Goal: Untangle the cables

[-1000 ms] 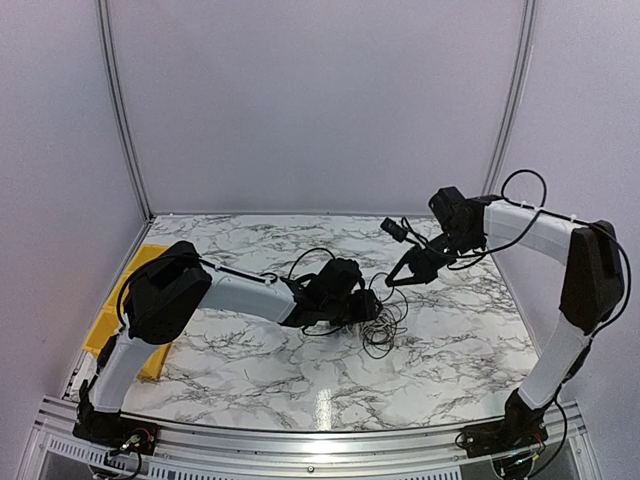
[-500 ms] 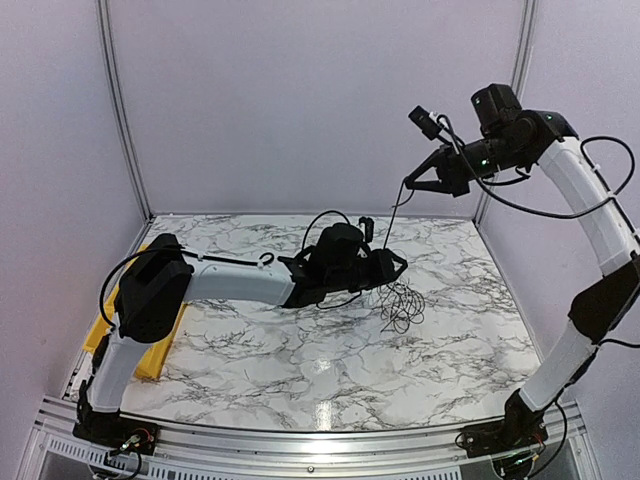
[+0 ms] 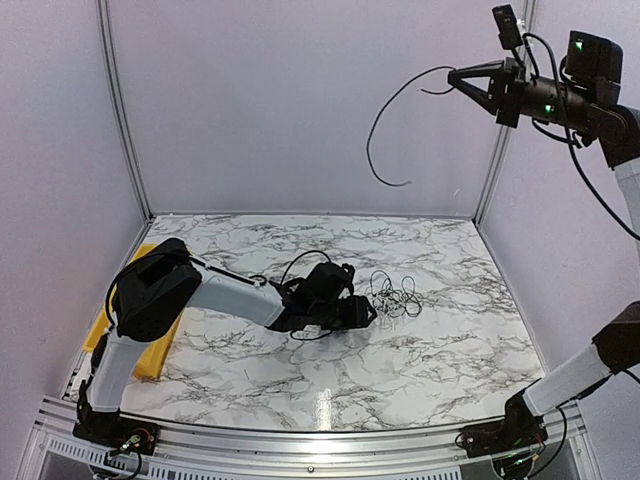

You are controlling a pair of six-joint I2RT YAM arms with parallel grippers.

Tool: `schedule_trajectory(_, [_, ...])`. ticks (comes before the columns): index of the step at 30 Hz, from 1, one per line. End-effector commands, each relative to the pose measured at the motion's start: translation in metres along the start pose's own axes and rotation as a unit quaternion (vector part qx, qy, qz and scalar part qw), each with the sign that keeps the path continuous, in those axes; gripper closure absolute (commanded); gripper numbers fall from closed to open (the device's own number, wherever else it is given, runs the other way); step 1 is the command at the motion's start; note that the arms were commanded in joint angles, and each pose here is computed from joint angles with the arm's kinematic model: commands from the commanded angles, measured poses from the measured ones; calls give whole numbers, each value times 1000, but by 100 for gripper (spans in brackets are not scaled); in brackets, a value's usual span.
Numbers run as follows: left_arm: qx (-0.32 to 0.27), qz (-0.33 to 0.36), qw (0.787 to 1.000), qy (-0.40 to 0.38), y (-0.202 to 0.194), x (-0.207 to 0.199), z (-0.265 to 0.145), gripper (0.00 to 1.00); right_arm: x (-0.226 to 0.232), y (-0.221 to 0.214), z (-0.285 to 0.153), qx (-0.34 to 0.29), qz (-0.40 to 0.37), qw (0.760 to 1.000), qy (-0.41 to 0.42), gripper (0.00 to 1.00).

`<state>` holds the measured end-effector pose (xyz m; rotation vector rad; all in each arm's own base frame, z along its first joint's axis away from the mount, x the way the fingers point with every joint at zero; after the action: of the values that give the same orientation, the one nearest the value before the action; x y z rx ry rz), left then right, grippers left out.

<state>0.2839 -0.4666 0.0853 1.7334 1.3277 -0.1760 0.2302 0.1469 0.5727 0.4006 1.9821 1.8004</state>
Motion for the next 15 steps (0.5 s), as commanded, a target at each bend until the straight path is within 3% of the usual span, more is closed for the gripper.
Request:
schedule_trajectory(1, [26, 32, 998, 37, -10, 9, -17, 39, -17, -6, 13, 1, 15, 999, -37, 100])
schedule_trajectory(7, [-18, 106, 994, 23, 9, -18, -59, 35, -20, -30, 16, 37, 20, 998, -52, 100])
schedule_trajectory(15, [-97, 185, 978, 24, 35, -50, -148, 16, -14, -91, 22, 123, 14, 992, -26, 100])
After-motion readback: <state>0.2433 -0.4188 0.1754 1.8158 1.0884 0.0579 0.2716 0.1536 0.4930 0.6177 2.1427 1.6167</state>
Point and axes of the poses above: each gripper's point midway between its finger pads, its own z axis out along the fingers, its own x axis along the line the jaws close on, y = z × x, the point moved 8 cm from there along -z, back along the fingers, and after that the axes turned 3 degrees about z, right-handed, at the moved point
